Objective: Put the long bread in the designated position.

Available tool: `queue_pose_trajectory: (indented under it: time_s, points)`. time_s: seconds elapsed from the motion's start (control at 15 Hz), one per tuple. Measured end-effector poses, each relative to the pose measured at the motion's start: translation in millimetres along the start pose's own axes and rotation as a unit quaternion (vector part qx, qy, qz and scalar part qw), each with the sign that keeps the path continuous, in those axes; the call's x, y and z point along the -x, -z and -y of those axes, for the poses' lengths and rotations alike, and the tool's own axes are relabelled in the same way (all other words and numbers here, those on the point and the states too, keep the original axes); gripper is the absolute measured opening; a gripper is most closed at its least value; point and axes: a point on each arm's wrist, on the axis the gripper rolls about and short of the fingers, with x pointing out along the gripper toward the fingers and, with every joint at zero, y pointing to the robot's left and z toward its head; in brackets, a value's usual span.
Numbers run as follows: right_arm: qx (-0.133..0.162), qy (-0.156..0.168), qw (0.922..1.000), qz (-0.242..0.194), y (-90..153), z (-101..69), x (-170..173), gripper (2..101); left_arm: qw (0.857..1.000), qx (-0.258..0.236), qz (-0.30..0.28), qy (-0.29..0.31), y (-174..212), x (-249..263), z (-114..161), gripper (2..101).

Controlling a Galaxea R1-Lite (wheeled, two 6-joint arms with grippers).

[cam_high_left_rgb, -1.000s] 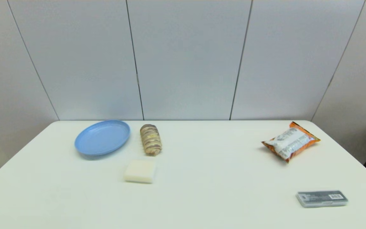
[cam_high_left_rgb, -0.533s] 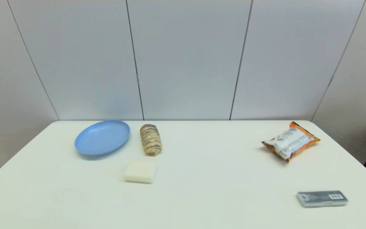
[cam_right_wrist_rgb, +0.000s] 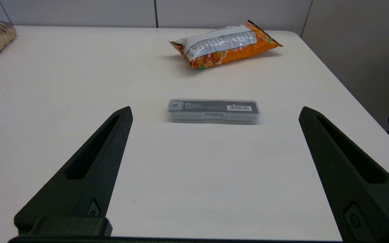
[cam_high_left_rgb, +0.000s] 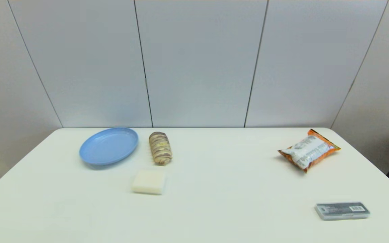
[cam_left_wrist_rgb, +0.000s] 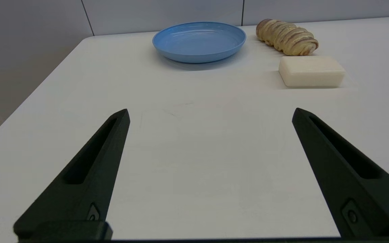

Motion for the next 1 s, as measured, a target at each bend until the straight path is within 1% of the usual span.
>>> queue_pose_trajectory:
  time_s: [1.0]
  points:
    - [0.0,0.0,1.0,0.0,0.0,0.0,0.0,97.7,1.0,-0.001,0.0,0.0,0.0,0.0,0.0,97.8]
